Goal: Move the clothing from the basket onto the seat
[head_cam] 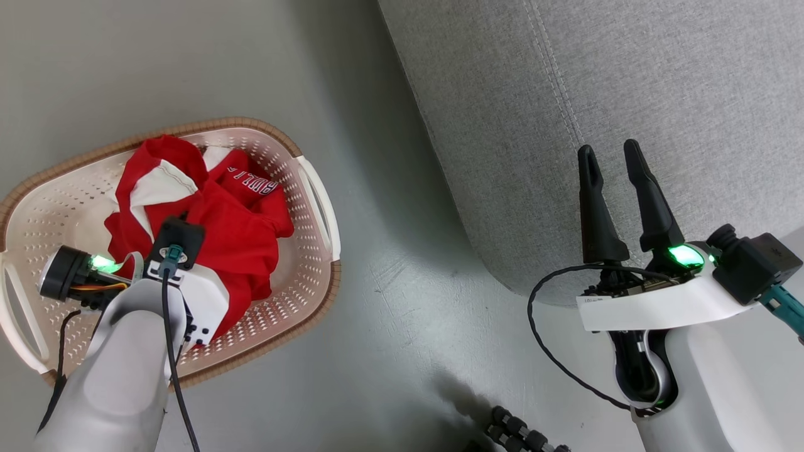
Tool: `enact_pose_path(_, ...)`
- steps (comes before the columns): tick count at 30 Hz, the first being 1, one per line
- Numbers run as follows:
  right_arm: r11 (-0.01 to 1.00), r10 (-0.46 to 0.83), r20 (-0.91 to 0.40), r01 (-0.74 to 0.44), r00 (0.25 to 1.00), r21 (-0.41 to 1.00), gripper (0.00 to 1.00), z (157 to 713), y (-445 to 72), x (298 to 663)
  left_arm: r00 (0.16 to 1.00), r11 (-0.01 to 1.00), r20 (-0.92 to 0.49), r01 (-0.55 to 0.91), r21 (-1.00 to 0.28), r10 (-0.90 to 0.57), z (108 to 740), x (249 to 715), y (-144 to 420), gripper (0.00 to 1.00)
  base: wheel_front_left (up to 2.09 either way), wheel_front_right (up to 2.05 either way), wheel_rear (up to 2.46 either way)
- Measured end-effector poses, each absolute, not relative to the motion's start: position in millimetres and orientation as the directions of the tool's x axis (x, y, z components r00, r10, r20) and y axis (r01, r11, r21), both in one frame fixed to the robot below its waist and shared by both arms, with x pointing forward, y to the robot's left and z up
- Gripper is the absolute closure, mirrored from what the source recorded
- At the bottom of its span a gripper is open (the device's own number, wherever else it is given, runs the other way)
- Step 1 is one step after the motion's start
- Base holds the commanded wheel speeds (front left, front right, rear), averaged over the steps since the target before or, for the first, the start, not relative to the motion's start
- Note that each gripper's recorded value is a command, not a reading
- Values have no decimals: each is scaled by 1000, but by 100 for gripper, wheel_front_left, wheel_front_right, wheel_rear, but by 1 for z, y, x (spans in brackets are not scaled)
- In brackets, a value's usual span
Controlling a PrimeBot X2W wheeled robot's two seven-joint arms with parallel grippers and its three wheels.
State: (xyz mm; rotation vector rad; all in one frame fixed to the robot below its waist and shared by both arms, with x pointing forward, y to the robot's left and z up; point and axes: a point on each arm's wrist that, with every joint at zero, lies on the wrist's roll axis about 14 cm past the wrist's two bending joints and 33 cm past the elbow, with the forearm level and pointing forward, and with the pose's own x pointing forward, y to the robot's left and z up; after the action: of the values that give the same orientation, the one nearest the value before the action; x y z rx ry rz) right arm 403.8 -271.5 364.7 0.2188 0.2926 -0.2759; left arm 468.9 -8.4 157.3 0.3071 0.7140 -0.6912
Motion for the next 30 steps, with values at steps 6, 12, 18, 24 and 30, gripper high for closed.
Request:
enact_pose_path(6, 941, -226, -287, 285, 931, 183, 0, 371, -270, 411, 564, 737, -669, 675, 35, -484, 165, 471, -10, 100, 0, 0, 0)
enact_pose_path(12, 939, -222, -281, 283, 933, 196, 0, 374, -268, 412, 591, 751, -643, 660, 36, -488, 176, 475, -10, 100, 0, 0, 0)
enact_pose_path(18, 939, -216, -275, 276, 937, 205, 0, 377, -266, 412, 627, 772, -616, 634, 47, -478, 189, 481, -6, 100, 0, 0, 0)
enact_pose_path(24, 946, -200, -261, 256, 944, 200, 0, 382, -262, 414, 666, 787, -573, 614, 56, -479, 208, 488, -4, 100, 0, 0, 0)
enact_pose_path(30, 955, -177, -255, 229, 951, 189, 0, 385, -256, 416, 706, 809, -532, 585, 67, -467, 228, 493, 1, 100, 0, 0, 0)
